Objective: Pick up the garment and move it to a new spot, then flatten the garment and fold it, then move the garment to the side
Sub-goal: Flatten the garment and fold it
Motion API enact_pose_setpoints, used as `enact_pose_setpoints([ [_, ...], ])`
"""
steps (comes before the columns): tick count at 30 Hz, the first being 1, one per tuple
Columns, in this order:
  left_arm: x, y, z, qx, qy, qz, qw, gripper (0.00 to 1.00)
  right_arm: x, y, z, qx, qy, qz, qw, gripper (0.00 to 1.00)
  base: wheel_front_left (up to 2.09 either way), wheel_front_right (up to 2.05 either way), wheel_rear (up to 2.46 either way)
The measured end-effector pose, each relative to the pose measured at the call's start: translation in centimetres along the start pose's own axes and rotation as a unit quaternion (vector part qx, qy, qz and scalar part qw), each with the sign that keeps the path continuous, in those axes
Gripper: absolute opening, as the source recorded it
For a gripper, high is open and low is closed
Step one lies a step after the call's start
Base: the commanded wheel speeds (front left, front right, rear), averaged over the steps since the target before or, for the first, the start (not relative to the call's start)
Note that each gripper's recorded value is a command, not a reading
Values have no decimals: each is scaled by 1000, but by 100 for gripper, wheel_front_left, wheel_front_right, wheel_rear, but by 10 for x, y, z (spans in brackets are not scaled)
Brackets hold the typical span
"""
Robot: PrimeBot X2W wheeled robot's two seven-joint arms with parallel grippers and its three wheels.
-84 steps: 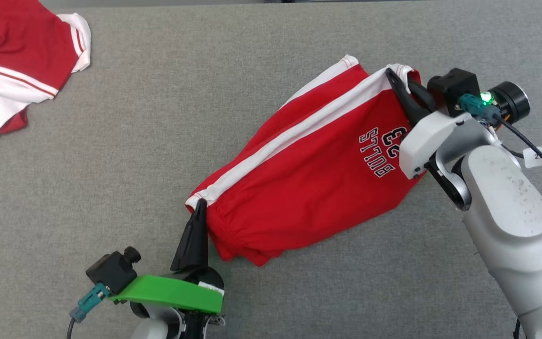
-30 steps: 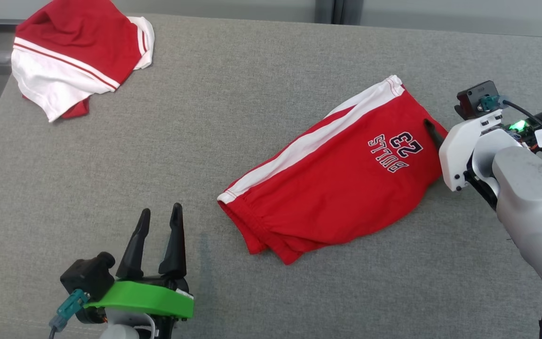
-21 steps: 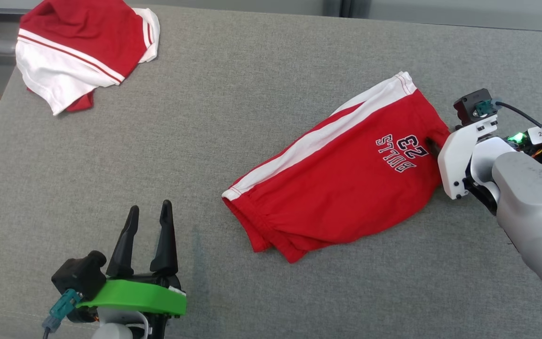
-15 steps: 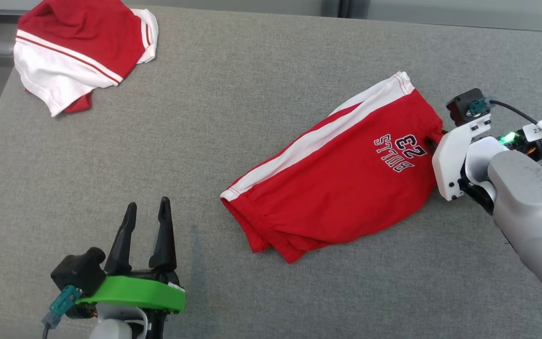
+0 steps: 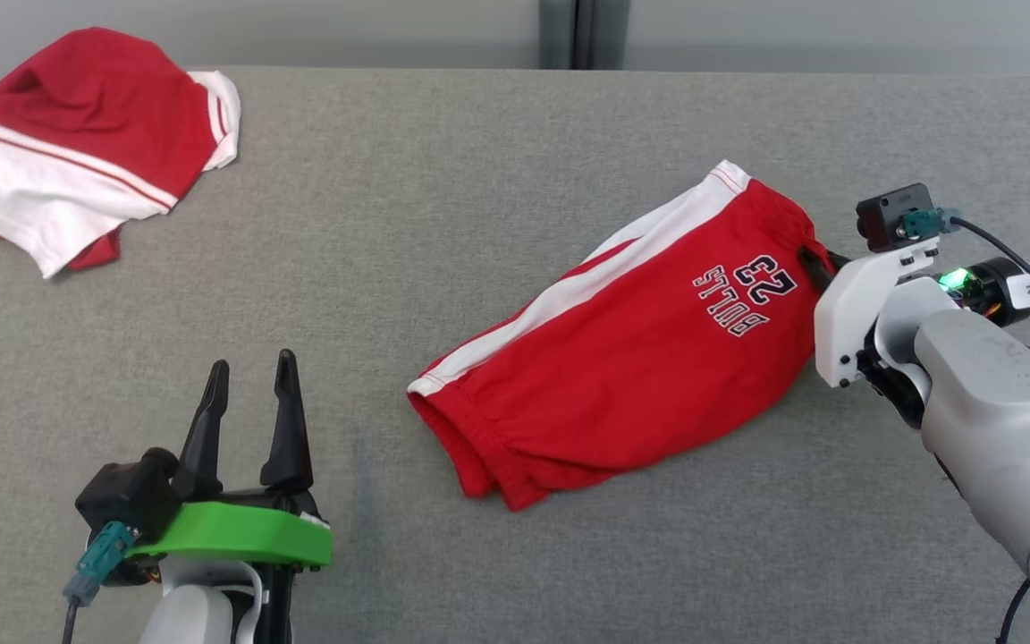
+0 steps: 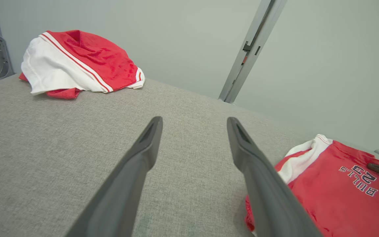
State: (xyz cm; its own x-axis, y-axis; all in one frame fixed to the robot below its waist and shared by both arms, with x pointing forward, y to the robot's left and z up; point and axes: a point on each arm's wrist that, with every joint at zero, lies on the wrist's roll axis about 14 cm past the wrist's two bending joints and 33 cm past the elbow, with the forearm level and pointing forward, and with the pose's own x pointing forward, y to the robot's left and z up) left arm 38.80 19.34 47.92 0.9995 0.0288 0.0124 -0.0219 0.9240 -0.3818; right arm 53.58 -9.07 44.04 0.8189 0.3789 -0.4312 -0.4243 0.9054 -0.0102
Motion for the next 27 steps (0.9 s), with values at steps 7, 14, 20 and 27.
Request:
enact_pose_setpoints([
  [7,3,-26,-9,-2,11,-39,999,100,-44,-40,-17,58,-38,-68,995,0,0,0,0],
  [14,3,-57,-20,-3,27,-84,996,100,-93,-69,-55,117,-46,-138,983,0,0,0,0],
  [20,-2,-75,-29,-4,41,-110,993,100,-123,-87,-64,162,-74,-176,968,0,0,0,0],
  [27,-8,-83,-33,-5,47,-122,991,100,-136,-85,-71,181,-99,-188,960,0,0,0,0],
])
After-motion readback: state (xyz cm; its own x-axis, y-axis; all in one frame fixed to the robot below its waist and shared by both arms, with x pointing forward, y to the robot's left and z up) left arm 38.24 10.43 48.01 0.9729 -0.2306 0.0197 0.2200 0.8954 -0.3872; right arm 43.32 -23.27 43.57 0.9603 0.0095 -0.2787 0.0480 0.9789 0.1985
